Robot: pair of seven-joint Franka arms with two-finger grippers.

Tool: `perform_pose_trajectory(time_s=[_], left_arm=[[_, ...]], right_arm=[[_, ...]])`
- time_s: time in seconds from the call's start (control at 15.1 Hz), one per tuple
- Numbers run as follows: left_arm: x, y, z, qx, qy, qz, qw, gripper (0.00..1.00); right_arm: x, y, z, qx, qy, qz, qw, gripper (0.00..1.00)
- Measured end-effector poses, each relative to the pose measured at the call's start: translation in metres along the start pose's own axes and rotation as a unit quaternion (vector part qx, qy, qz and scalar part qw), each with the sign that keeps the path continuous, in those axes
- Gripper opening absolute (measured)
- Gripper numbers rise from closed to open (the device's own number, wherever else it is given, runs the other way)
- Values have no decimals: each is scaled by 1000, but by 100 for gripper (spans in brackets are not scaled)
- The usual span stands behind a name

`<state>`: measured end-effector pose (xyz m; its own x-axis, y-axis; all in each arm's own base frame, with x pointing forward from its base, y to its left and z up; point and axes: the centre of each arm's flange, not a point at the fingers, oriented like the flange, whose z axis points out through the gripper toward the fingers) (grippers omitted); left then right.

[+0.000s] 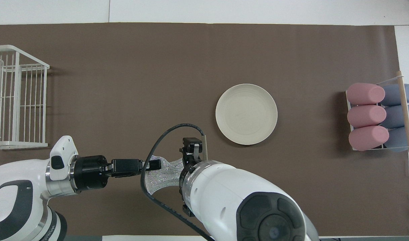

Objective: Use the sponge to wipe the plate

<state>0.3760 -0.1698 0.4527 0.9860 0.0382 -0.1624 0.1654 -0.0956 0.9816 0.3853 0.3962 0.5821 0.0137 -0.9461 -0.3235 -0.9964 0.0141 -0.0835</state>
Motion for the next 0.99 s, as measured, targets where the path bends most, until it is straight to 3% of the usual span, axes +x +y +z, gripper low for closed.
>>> perform_pose_trajectory(time_s=[0.4,0.53,0.59,0.99], left_arm=[[-2,1,1,-4,-8,1,1000,5],[-3,1,1,-3,-14,2,1000,5],[-3,1,0,-2,-17,3,1000,5],[-2,0,-7,-2,-19,4,1000,5]], right_arm=[[-9,9,9,26,-24,-11,999,100],[-9,9,10,26,-24,-11,999,93],[-9,9,10,26,-24,-11,999,87],[-10,11,10,26,-24,-19,999,25]])
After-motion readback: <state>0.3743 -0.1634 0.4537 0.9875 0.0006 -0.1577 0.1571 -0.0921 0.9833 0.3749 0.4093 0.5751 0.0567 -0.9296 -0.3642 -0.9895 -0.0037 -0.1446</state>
